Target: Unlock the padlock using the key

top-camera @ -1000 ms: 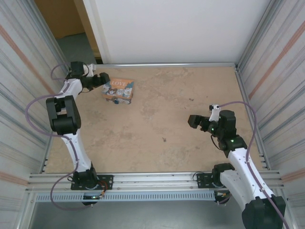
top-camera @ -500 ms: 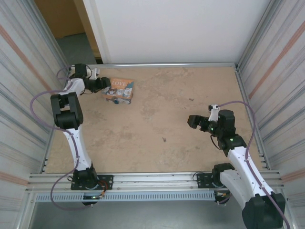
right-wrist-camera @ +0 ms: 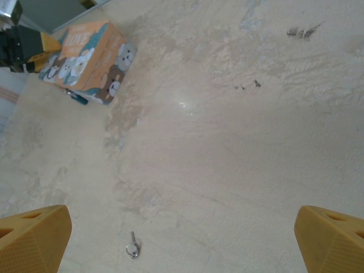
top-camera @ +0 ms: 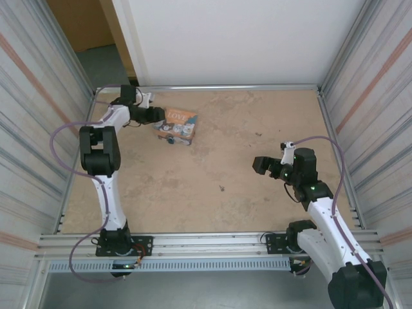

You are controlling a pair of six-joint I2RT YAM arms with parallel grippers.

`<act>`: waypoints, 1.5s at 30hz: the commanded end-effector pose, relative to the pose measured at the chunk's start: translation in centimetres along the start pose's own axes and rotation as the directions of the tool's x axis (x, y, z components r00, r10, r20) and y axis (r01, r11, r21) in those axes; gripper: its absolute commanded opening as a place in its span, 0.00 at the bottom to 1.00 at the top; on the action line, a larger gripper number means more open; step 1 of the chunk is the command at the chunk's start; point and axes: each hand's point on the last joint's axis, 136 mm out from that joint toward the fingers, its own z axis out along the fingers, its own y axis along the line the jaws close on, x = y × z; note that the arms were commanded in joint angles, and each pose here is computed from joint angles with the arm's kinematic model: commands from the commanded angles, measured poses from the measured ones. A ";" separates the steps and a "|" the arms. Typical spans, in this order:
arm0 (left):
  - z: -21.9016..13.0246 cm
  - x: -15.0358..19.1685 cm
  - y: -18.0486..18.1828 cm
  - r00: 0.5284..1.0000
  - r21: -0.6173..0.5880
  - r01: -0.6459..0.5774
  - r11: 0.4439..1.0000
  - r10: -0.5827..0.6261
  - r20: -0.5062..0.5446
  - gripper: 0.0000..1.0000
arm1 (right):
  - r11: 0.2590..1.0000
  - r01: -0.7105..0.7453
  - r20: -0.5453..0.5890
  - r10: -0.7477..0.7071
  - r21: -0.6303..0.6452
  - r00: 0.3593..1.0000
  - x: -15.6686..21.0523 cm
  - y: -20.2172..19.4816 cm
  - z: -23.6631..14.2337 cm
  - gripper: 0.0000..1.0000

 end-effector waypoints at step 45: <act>-8.7 12.1 -14.3 0.983 0.018 0.013 1.000 -0.016 0.180 0.67 | 0.916 0.292 -0.643 -0.052 0.274 0.764 14.6 6.6 9.9 0.38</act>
